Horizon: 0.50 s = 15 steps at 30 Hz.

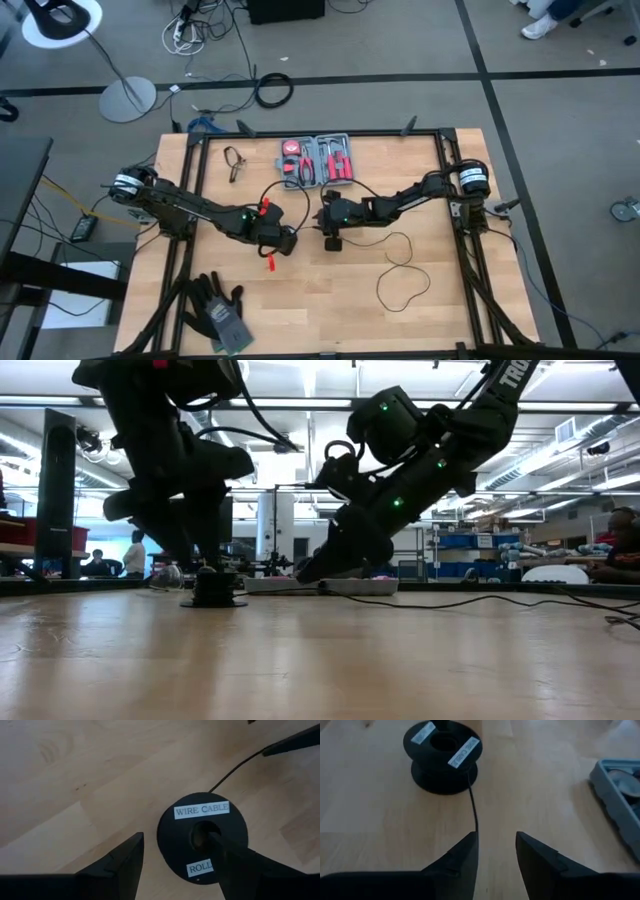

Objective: Coil cords
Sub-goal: Uncoil the black wire from the black spool

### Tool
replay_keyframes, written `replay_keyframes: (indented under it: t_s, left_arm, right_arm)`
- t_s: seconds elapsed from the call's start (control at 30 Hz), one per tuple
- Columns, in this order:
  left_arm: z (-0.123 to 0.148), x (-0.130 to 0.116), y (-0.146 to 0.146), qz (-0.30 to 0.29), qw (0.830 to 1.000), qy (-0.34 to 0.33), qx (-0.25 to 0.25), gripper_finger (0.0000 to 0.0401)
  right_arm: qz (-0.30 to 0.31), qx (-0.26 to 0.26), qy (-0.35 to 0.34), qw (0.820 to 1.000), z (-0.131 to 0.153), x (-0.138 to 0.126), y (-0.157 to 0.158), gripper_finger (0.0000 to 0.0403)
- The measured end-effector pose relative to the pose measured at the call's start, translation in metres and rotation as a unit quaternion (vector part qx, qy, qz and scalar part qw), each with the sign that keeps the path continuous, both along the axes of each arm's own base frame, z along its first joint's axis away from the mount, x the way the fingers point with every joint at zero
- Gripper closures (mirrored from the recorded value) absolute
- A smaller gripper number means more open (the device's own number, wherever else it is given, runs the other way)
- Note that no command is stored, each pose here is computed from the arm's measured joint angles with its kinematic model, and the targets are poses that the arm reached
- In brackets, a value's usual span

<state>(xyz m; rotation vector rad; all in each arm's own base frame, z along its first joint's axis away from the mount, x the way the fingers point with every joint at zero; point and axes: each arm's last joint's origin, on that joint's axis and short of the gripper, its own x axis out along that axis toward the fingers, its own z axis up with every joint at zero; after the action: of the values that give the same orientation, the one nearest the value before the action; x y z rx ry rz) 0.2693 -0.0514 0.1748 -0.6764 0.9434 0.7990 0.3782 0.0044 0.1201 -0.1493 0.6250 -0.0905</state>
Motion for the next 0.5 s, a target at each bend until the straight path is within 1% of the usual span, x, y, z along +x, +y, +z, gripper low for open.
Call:
replay_keyframes:
  t_s: [0.13, 0.5]
  left_arm:
    - [-0.0002, 0.0013, 0.0004, 0.0, 1.0, -0.005, -0.004, 0.0179]
    - [-0.0012, 0.0046, -0.0002, 0.002, 1.0, -0.016, -0.007, 0.0179]
  right_arm:
    - [0.001, 0.001, 0.002, 1.0, -0.0003, -0.0002, 0.0001, 0.0276]
    - [-0.007, 0.025, 0.055, 0.998, -0.0088, -0.007, 0.0004, 0.029]
